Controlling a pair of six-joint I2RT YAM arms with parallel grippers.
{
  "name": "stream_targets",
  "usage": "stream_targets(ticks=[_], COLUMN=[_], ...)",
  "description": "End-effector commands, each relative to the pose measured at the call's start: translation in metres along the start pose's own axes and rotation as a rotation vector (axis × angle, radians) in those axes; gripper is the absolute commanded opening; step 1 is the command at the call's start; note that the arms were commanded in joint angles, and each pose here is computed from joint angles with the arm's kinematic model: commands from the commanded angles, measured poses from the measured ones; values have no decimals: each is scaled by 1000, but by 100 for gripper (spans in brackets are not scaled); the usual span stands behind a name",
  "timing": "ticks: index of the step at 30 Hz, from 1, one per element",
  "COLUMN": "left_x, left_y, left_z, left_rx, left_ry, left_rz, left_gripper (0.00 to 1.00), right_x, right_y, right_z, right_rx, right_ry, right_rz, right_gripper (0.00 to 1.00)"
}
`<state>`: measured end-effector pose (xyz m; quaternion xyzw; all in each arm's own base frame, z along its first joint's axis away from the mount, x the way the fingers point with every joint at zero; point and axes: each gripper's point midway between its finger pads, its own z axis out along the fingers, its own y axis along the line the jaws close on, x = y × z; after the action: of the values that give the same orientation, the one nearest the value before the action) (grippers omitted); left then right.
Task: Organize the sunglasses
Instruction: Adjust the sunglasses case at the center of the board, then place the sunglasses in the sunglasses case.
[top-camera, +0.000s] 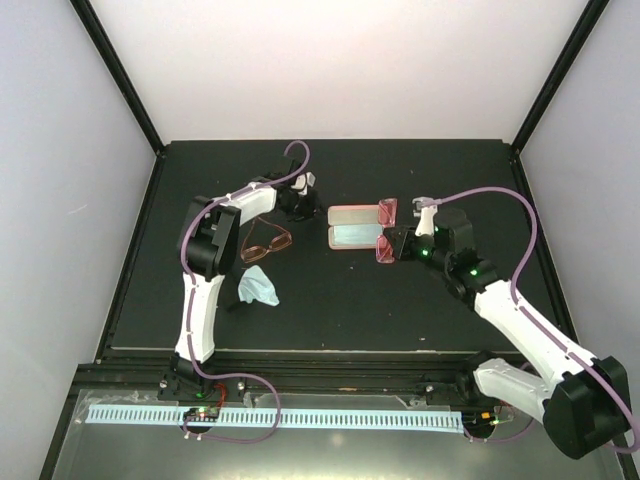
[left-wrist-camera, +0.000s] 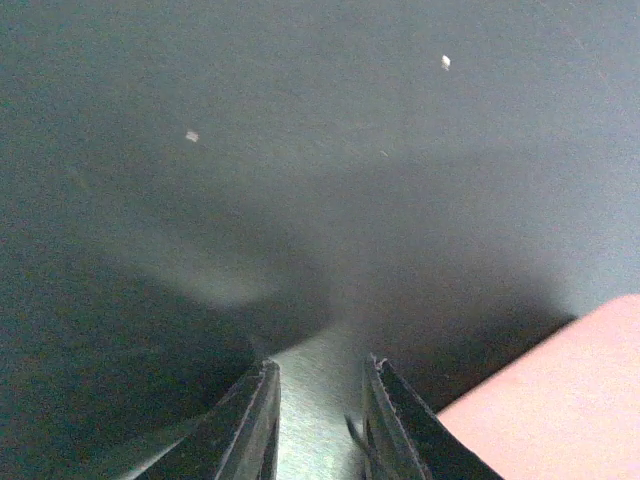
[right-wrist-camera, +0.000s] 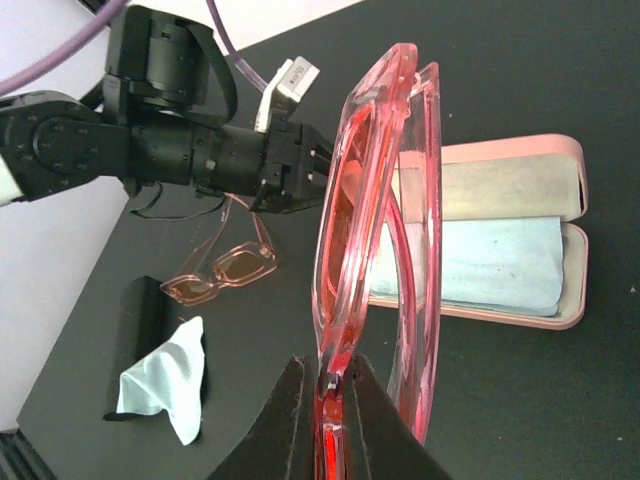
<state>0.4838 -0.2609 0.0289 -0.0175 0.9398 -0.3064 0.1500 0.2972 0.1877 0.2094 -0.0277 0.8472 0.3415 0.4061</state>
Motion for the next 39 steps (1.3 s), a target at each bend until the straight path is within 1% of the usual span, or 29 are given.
stream_targets(ticks=[1, 3, 8, 16, 21, 27, 30, 32, 39], left_x=[24, 34, 63, 108, 130, 138, 139, 139, 138], left_y=[-8, -5, -5, -18, -22, -22, -24, -25, -29], left_z=[7, 11, 15, 12, 11, 11, 9, 8, 4], left_rx=[98, 115, 149, 199, 210, 210, 213, 213, 225], left_ry=[103, 131, 191, 244, 272, 281, 287, 288, 290], left_rz=[28, 22, 21, 42, 52, 54, 65, 73, 90], left_gripper=[25, 27, 27, 28, 28, 28, 29, 30, 30], right_x=[-3, -1, 0, 8, 8, 4, 2, 7, 15], right_y=[-4, -6, -16, -51, -54, -55, -63, -69, -78], right_z=[8, 12, 23, 47, 70, 100, 114, 123, 135], right_rx=[0, 3, 25, 120, 79, 47, 49, 40, 42], right_ry=[-14, -2, 9, 39, 76, 122, 144, 184, 219], right_rz=[8, 21, 90, 284, 336, 371, 385, 413, 465], right_gripper=[1, 1, 1, 1, 1, 1, 1, 1, 1])
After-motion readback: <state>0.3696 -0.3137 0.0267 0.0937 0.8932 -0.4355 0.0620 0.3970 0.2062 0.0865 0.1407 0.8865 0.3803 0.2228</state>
